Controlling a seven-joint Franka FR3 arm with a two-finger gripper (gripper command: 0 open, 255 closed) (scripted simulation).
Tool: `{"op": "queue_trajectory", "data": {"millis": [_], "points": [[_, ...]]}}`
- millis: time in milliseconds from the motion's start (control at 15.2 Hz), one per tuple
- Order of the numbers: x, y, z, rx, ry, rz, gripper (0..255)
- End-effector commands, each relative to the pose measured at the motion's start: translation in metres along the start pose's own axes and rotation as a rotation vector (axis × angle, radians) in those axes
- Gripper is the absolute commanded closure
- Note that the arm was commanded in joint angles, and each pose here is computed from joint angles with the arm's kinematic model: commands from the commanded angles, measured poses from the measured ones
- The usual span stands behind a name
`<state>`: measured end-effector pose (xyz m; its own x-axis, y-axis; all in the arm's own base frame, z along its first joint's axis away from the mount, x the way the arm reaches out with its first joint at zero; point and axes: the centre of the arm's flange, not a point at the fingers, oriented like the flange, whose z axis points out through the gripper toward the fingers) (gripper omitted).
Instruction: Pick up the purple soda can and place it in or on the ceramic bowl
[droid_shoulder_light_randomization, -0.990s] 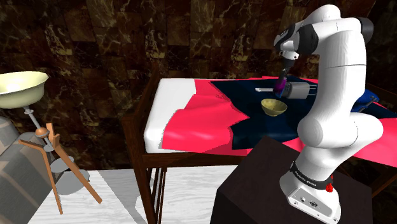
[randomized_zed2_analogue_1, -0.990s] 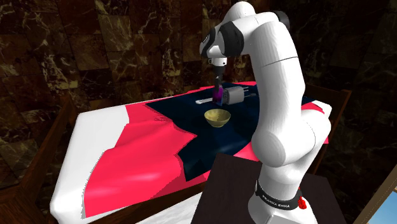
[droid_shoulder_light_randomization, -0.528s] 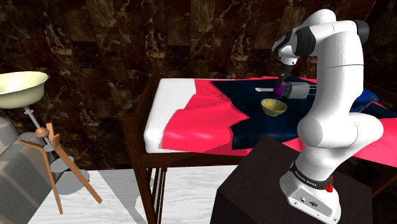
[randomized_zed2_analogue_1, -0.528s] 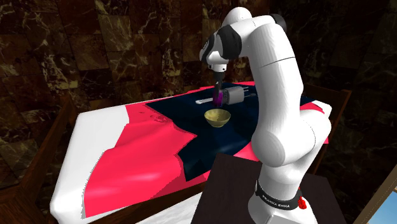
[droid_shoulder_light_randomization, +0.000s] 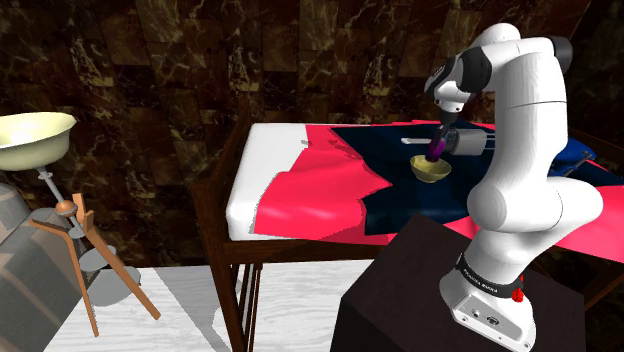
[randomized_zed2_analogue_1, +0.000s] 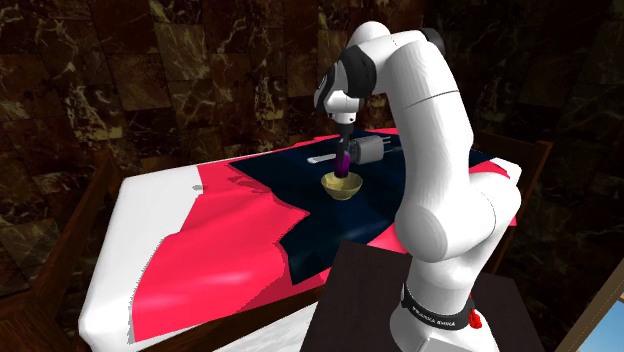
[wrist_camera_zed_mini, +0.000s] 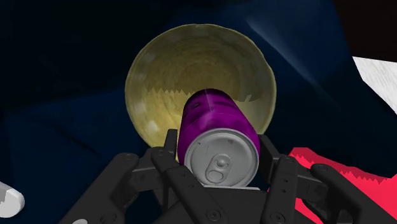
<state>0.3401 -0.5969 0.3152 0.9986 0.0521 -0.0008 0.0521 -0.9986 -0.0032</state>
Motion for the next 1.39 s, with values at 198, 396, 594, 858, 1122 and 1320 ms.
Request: {"op": "queue_trajectory", "data": {"millis": [198,396,594,858,1122,1320], "points": [[0.001,0.000,0.013,-0.001,0.000,0.000,255],[0.001,0.000,0.013,-0.001,0.000,0.000,255],[0.001,0.000,0.013,-0.001,0.000,0.000,0],[0.001,0.000,0.013,-0.001,0.000,0.000,0],[0.001,0.000,-0.026,-0.001,0.000,0.000,0],[0.001,0.000,-0.037,-0.001,0.000,0.000,0]]}}
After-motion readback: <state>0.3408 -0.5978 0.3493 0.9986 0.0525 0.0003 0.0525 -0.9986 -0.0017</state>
